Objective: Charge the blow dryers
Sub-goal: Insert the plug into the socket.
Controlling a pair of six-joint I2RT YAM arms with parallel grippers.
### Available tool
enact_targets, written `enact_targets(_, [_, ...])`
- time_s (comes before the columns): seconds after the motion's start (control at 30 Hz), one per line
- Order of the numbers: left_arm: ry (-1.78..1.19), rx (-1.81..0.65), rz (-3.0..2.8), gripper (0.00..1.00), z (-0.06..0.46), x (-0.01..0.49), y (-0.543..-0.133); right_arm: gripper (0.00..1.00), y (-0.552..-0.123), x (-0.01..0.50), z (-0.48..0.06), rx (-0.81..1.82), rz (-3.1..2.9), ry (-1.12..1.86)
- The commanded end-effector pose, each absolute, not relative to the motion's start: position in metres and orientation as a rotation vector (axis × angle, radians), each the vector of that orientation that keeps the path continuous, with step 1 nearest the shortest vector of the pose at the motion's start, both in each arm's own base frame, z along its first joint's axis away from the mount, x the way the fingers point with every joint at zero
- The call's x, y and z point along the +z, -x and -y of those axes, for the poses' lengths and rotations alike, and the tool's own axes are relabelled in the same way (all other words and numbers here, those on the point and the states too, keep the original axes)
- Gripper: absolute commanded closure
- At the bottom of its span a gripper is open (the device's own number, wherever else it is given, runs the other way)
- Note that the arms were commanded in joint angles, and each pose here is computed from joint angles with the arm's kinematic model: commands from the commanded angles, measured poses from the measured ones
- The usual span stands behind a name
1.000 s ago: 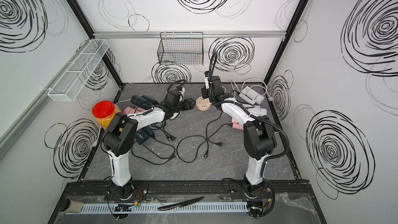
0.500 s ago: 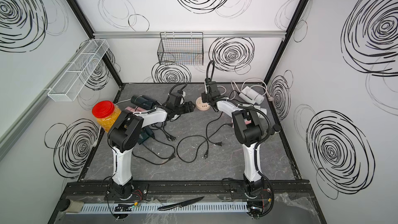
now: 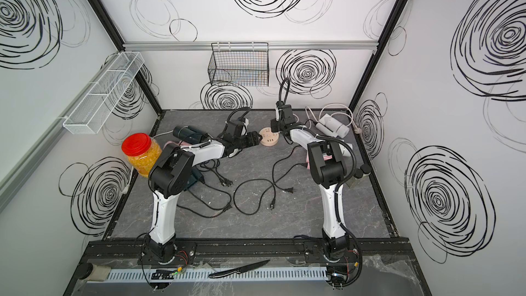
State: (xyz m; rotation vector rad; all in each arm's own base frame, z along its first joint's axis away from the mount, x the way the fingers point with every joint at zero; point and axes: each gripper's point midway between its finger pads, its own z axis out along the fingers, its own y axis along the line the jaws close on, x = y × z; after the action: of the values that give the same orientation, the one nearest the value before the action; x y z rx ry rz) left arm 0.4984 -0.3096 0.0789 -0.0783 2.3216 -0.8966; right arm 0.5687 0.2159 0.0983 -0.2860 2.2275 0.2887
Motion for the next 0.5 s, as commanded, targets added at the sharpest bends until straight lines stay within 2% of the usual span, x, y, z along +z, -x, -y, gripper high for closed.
enact_targets(0.0, [0.088, -0.936, -2.304, 0.31, 0.318, 0.080, -0.505, 0.89, -0.567, 0.094, -0.221, 0.324, -2.252, 0.294])
enact_targets(0.47, [0.096, -0.940, -2.307, 0.32, 0.322, 0.077, -0.511, 0.89, -0.559, 0.074, -0.219, 0.344, -2.294, 0.280])
